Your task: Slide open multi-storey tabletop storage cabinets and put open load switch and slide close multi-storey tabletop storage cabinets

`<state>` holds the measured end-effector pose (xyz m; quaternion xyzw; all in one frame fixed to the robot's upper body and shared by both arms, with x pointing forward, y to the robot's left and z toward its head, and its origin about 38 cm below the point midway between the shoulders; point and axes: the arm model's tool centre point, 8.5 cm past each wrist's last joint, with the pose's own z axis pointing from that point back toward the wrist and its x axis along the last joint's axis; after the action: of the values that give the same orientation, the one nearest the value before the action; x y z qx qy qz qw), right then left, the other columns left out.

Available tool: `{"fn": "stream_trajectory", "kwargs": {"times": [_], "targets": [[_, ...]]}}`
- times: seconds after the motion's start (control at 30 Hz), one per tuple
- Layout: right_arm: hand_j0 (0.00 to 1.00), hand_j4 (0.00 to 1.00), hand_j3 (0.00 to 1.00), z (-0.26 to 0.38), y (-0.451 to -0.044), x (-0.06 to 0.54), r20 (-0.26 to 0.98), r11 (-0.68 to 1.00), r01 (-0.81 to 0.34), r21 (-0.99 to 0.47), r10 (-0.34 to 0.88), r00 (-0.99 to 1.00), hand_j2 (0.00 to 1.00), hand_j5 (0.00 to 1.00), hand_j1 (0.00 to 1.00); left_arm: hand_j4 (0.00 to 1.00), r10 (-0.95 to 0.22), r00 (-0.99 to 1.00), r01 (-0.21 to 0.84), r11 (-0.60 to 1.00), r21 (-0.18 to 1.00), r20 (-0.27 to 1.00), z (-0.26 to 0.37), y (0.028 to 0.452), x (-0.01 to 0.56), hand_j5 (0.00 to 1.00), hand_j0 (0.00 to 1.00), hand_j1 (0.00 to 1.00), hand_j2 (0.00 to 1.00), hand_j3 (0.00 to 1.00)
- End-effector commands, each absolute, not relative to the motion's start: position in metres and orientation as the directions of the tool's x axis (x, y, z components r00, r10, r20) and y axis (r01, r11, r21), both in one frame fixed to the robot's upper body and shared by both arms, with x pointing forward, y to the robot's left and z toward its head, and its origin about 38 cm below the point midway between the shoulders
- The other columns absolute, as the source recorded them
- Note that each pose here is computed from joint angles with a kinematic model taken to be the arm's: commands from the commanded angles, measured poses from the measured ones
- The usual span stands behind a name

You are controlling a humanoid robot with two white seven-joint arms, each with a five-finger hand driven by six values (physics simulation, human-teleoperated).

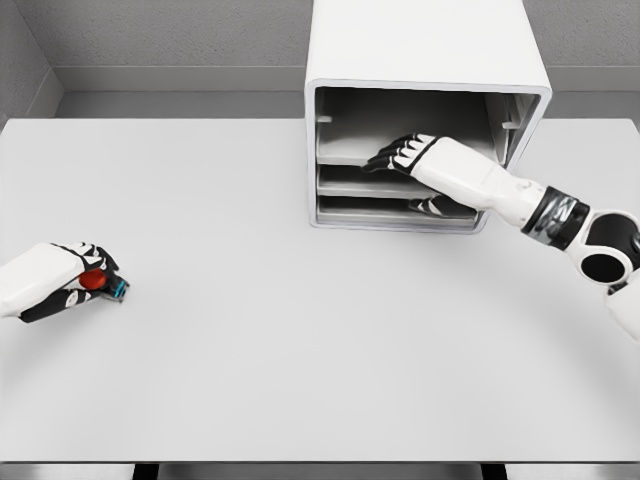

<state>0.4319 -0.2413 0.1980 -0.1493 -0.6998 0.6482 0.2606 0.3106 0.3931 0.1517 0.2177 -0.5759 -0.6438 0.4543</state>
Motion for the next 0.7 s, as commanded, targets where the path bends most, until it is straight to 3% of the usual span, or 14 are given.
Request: {"fn": "stream_trajectory", "kwargs": {"times": [0.0, 0.67], "targets": [[0.84, 0.84, 0.84, 0.204, -0.240, 0.429, 0.163, 0.118, -0.118, -0.986, 0.537, -0.828, 0.84, 0.84, 0.84, 0.36, -0.834, -0.492, 0.330, 0.086, 0.940, 0.249, 0.154, 0.393, 0.311, 0.36, 0.36, 0.36, 0.36, 0.36], [0.85, 0.85, 0.85, 0.202, -0.243, 0.395, 0.147, 0.083, -0.122, -0.989, 0.496, -0.856, 0.85, 0.85, 0.85, 0.36, -0.816, -0.511, 0.294, 0.129, 0.947, 0.270, 0.159, 0.381, 0.314, 0.36, 0.36, 0.36, 0.36, 0.36]]}}
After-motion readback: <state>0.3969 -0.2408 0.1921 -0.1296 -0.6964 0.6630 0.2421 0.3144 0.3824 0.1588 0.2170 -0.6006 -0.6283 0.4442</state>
